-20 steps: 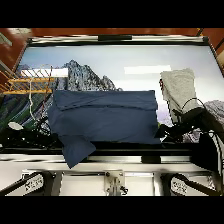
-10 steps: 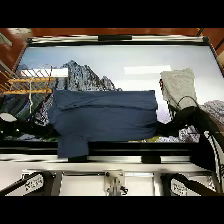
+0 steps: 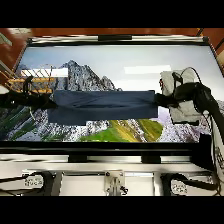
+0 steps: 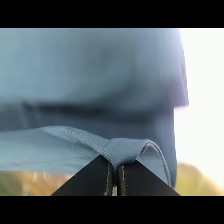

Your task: Fold the shirts.

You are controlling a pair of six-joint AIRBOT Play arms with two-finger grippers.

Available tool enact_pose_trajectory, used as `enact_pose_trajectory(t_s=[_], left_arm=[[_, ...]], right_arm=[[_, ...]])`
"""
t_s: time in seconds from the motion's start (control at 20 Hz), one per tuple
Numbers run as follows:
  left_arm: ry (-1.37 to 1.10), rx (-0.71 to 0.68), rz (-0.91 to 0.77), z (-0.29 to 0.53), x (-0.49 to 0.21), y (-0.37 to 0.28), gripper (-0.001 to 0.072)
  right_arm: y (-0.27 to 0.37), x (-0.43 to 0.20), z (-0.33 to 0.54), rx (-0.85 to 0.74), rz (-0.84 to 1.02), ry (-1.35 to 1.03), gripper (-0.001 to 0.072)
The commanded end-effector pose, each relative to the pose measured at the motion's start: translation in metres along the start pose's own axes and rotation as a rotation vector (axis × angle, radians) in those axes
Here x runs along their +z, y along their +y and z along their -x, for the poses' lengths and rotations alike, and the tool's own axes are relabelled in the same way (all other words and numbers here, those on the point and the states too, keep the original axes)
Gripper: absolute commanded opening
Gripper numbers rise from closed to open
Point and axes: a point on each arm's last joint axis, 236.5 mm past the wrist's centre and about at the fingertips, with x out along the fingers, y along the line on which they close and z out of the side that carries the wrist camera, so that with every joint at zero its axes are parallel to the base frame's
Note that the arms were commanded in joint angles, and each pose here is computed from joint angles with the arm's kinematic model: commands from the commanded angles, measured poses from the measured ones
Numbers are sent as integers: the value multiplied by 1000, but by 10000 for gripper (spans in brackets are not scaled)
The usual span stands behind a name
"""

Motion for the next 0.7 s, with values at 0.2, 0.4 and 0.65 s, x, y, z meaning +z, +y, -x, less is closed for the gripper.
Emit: enact_pose_trajectory(t_s=[0.2,0.4,0.65], left_arm=[[-127,-64,89,-30,94,4,31],[-82,-64,129,-53,86,18,32],[-43,-86,132,-47,79,11,469]], right_arm=[[-3,57,-36,-2,-51,-112,66],[-14,44,-61,-14,-71,-54,76],[-28,46,-42,-55,-44,-59,507]])
